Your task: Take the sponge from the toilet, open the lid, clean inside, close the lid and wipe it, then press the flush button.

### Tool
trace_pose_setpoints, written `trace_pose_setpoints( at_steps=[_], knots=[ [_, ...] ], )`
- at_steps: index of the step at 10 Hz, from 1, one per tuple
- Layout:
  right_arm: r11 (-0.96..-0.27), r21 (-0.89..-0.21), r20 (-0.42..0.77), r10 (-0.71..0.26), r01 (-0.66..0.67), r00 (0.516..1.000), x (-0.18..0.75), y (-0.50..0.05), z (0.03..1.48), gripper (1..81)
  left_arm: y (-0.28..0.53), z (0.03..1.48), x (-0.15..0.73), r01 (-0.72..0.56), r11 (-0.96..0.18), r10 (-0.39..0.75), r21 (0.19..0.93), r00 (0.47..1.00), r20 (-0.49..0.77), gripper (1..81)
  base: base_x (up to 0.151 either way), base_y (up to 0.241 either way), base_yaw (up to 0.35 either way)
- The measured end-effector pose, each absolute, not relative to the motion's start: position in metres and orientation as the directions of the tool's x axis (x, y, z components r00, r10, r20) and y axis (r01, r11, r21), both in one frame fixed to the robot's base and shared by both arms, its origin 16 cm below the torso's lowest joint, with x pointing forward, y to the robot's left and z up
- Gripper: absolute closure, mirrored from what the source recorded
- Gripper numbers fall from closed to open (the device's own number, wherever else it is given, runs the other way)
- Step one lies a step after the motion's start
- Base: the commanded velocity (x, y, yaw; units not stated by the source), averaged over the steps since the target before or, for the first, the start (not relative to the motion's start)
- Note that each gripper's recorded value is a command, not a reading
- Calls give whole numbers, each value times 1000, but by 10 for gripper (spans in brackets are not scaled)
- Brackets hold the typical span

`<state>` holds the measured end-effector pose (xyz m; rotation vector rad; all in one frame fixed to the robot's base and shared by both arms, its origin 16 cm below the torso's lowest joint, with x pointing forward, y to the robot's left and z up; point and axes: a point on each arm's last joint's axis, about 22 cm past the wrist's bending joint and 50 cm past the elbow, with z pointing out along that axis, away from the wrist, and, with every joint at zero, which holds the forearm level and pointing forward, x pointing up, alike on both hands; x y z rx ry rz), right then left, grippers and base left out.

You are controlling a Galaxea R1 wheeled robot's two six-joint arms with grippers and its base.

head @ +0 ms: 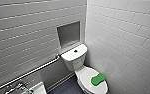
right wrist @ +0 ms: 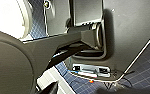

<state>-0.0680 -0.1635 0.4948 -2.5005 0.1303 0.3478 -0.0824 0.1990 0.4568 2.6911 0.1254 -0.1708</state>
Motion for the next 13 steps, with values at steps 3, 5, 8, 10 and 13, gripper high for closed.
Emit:
trace_pose_setpoints(
  at_steps=[3,5,8,10,13],
  knots=[
    [-835,-501,-314,-70,-228,947,-26,-241,506,10,181,454,-88,140,-896,62,420,979,-194,10,0,0,0],
    [-819,-505,-303,-127,-272,944,38,-248,502,10,195,445,-93,136,-917,54,374,974,-222,10,0,0,0],
    [-804,-535,-197,-180,-260,964,150,-247,489,10,160,438,-82,139,-908,52,395,974,-222,10,0,0,0],
    [-797,-558,-117,-201,-232,973,224,-244,487,10,158,435,-75,132,-906,36,401,971,-237,10,0,0,0],
    [-793,-579,-9,-223,-187,975,317,-243,490,10,135,425,-48,125,-895,37,429,978,-206,10,0,0,0]
  ],
)
